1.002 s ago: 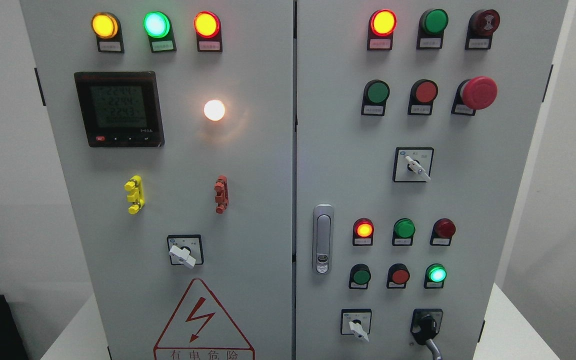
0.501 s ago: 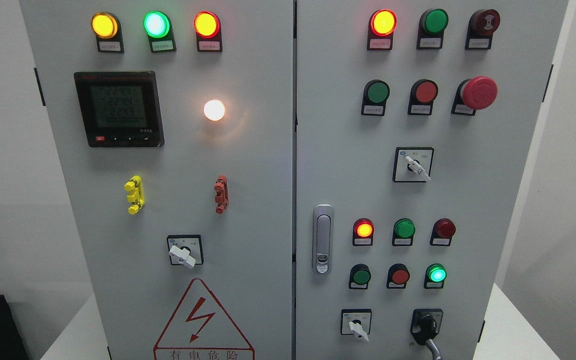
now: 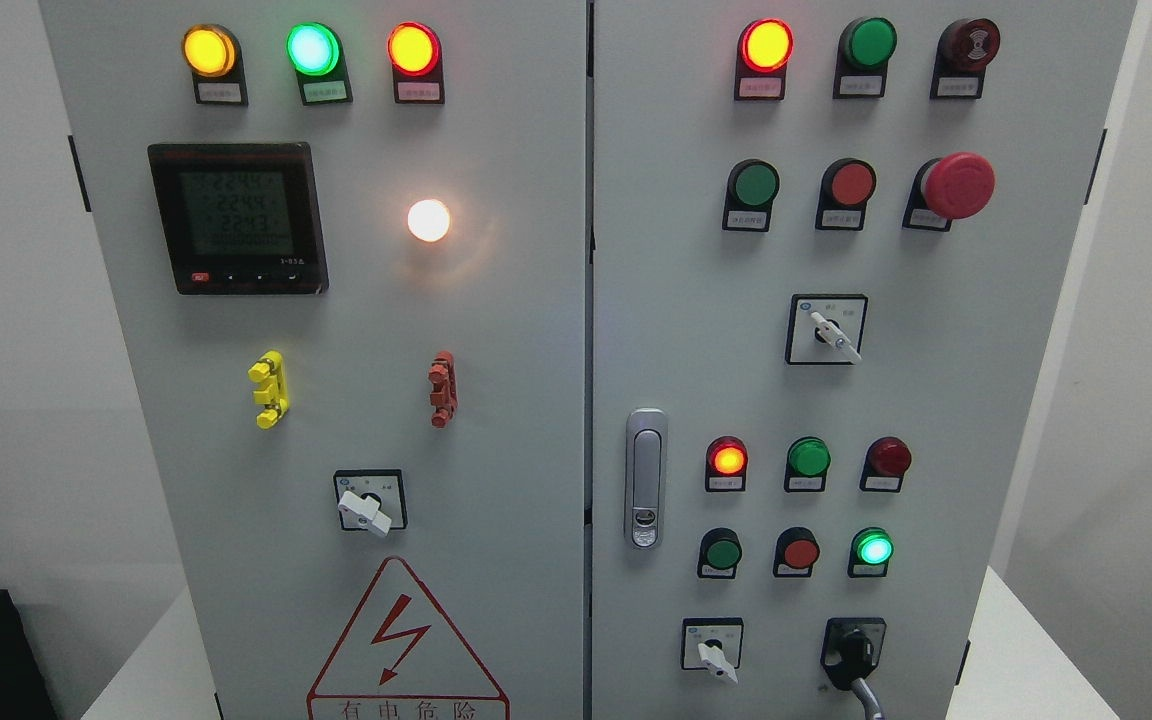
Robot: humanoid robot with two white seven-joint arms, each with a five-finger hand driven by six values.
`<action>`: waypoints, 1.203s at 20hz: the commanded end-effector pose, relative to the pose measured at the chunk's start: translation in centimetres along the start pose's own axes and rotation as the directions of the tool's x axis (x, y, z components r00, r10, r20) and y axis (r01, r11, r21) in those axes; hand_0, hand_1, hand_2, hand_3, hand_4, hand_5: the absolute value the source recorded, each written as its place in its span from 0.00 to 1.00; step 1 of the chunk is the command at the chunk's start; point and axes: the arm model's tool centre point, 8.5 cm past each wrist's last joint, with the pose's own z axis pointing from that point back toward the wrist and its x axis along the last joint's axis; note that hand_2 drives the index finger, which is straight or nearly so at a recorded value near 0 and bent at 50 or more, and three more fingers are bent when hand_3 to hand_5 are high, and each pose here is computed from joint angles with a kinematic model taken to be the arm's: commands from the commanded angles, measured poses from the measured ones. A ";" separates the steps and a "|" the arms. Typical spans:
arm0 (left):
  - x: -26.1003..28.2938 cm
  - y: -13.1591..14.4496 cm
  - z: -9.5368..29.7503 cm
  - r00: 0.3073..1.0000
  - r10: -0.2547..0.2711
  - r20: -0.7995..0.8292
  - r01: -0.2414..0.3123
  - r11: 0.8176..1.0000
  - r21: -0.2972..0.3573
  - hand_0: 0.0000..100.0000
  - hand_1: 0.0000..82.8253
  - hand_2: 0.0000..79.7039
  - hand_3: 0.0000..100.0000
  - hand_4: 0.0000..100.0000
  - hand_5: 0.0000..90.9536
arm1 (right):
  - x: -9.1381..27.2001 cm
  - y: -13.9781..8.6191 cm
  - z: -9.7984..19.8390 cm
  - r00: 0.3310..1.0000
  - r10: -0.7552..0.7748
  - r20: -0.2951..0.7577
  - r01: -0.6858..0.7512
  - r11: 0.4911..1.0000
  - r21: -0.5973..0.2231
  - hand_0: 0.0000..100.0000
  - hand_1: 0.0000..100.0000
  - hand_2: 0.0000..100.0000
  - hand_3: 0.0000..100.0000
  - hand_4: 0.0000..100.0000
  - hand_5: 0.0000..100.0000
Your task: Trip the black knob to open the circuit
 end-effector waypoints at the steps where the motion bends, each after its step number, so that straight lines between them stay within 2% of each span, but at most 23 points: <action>1: 0.2 0.0 0.0 1.000 0.005 0.004 -0.005 1.000 0.000 0.12 0.47 0.00 0.00 0.00 0.00 | 1.9 2.1 -0.9 0.997 -0.022 0.074 0.017 0.997 0.073 0.00 0.00 0.05 1.00 1.00 1.00; 24: 0.2 0.0 0.0 1.000 0.005 0.006 -0.005 1.000 0.000 0.12 0.47 0.00 0.00 0.00 0.00 | 1.7 1.6 -0.6 0.998 -0.018 0.063 0.014 0.998 0.056 0.00 0.00 0.05 1.00 1.00 1.00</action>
